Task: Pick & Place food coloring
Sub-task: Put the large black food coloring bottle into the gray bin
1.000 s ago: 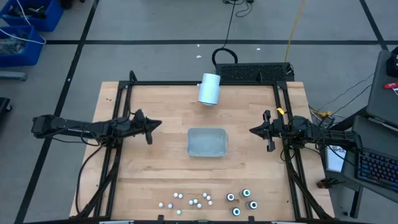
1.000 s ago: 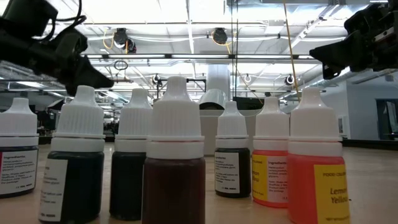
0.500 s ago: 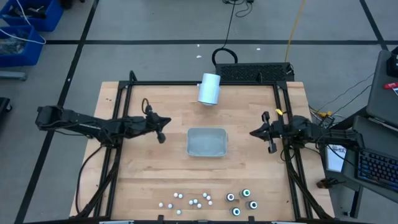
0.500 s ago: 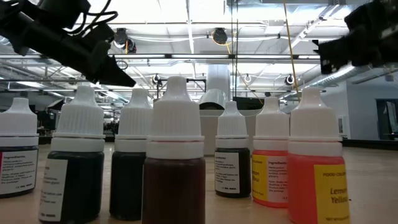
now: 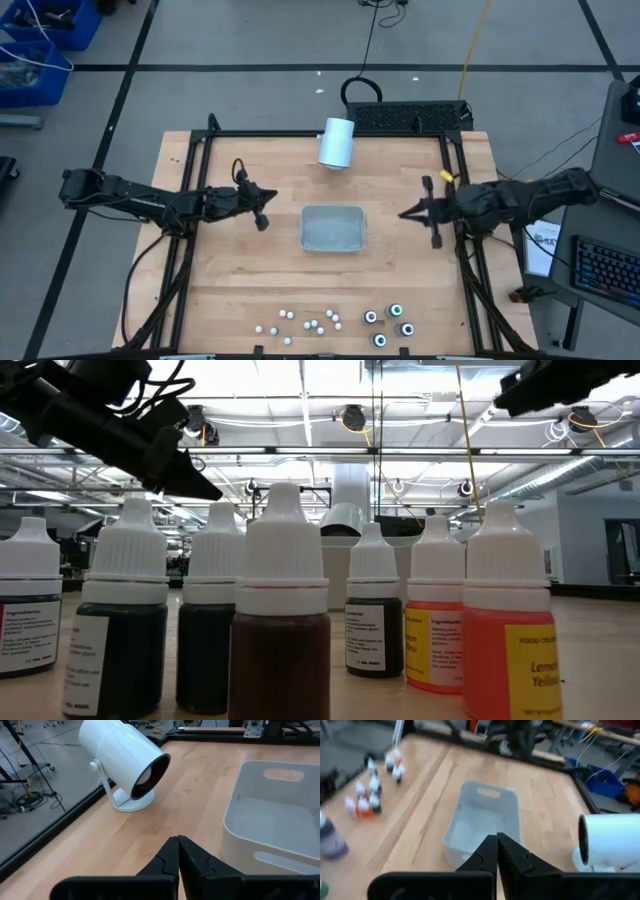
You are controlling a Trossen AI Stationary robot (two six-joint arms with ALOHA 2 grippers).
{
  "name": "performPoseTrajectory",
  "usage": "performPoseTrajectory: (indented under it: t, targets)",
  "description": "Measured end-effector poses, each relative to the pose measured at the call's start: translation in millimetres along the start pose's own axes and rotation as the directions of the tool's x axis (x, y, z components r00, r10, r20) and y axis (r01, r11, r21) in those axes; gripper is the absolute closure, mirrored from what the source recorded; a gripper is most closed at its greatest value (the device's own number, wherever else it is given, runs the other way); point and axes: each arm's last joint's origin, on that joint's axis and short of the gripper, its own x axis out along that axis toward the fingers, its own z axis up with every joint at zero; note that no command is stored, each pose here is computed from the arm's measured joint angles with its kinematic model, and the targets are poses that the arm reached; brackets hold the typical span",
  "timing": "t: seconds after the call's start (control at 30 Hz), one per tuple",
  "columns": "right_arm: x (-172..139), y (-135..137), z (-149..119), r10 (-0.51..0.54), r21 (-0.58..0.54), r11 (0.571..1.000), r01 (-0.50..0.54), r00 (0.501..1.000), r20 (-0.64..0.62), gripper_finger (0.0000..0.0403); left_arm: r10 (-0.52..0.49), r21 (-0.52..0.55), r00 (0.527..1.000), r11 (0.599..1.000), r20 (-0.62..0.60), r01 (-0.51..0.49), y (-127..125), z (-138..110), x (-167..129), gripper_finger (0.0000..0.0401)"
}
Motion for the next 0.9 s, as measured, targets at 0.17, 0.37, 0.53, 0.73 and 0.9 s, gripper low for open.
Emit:
performPoseTrajectory:
  t: [0.17,0.37,0.53,0.73,0.9]
  targets:
    - [9,18,26,-0.024,-0.086,0.996,0.010,0.987,-0.161,0.0403,-0.001,-0.002,1.000,1.000,0.000,0.001,0,0,0,0.0361]
    - [10,52,53,0.011,-0.117,0.992,-0.054,0.940,-0.342,0.0403,-0.002,-0.002,1.000,1.000,0.001,0.002,0,0,0,0.0353]
    - [9,95,64,0.134,-0.120,0.976,-0.182,0.934,-0.330,0.0403,-0.002,-0.002,1.000,1.000,0.001,0.002,0,0,0,0.0352]
    - [20,156,62,0.138,-0.164,0.966,-0.198,0.938,-0.319,0.0403,-0.007,0.041,1.000,0.999,0.001,0.007,0,0,0,0.0352]
    - [27,193,74,0.041,-0.111,0.989,-0.093,0.917,-0.397,0.0403,-0.004,0.048,1.000,0.999,0.000,0.004,0,0,0,0.0352]
